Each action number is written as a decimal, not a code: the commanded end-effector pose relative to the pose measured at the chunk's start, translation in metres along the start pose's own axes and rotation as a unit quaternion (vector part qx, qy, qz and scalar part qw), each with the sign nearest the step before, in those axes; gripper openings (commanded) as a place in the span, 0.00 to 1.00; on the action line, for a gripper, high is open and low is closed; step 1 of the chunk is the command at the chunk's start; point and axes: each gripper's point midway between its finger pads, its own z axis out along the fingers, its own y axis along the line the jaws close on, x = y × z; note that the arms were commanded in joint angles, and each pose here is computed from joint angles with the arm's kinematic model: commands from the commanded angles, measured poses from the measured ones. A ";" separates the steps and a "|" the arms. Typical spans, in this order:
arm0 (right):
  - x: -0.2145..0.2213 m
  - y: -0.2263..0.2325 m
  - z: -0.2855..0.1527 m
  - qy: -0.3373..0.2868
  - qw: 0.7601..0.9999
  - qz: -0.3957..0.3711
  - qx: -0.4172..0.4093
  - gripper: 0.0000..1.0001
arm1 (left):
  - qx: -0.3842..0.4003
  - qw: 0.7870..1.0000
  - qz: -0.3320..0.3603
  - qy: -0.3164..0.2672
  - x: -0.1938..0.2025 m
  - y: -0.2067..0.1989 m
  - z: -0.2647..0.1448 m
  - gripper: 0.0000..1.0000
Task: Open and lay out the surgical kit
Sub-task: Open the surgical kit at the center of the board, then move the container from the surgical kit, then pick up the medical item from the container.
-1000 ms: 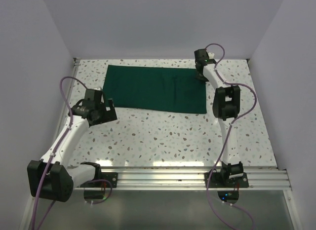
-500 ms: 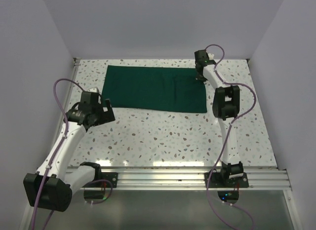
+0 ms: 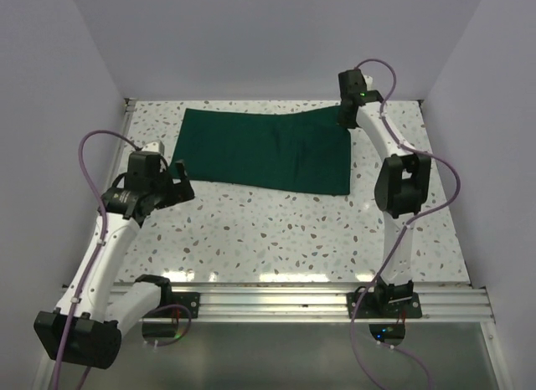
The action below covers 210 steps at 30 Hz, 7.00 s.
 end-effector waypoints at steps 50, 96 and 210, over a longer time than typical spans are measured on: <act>0.294 -0.094 -0.250 0.174 0.980 -0.077 -0.055 0.98 | 0.016 0.992 -0.004 -0.121 -0.087 -0.022 -0.030 1.00; 0.146 0.146 -0.006 0.154 0.982 -0.085 -0.072 0.24 | -0.008 0.993 0.069 0.091 -0.100 -0.097 0.256 0.73; 0.223 -0.078 -0.225 0.184 0.975 -0.104 -0.063 0.85 | 0.171 0.904 0.375 0.116 0.109 -0.256 0.151 0.55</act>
